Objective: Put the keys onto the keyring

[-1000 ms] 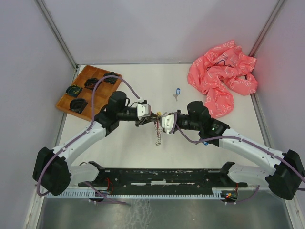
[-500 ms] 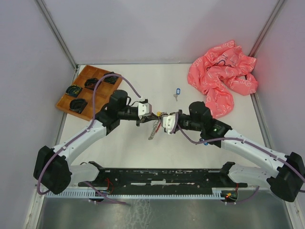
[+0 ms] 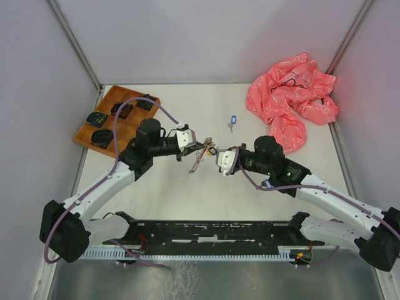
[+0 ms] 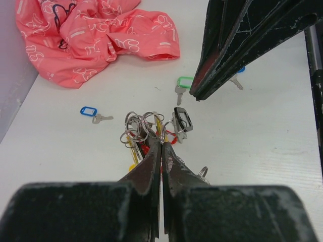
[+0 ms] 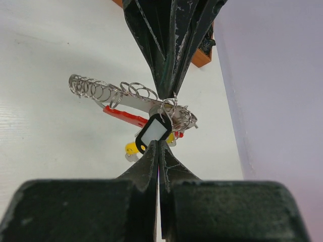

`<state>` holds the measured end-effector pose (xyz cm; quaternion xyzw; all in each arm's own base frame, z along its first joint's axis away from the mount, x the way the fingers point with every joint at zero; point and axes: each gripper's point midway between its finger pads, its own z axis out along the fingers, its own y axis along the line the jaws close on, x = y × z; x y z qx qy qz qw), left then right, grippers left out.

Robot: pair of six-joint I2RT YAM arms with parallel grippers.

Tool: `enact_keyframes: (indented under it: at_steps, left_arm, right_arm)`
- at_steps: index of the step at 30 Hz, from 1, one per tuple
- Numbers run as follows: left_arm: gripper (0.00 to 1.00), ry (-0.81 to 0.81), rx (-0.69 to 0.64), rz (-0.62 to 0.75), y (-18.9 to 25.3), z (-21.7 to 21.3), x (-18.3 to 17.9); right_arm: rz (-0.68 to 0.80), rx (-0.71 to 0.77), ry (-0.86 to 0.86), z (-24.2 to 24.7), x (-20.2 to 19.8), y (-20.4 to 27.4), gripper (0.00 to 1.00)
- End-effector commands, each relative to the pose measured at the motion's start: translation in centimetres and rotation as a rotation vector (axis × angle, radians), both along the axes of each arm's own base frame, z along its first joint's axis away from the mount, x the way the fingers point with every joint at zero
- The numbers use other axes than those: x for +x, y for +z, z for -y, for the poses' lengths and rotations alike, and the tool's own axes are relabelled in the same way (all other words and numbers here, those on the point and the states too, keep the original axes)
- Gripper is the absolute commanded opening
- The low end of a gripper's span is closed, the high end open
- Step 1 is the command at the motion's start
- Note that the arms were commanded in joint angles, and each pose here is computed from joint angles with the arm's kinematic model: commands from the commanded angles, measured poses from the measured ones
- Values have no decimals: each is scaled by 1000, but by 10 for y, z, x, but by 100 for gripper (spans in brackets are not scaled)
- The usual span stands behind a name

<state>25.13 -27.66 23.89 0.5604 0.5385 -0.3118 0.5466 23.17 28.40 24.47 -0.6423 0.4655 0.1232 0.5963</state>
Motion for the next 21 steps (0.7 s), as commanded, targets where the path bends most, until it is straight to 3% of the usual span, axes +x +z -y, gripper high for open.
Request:
enact_keyframes:
  at_steps: [1, 2, 13, 21]
  left_arm:
    - [3, 40, -69, 54, 29, -1, 6]
    - [3, 42, -65, 55, 28, -2, 6]
    - [3, 77, -54, 53, 29, -5, 10]
    - [3, 81, -52, 47, 29, -4, 10]
  right_arm:
    - [3, 67, -9, -5, 4, 12, 1]
    - [10, 91, -16, -6, 5, 17, 1]
    - [40, 192, 46, -29, 9, 34, 37]
    - [27, 228, 18, -36, 20, 35, 40]
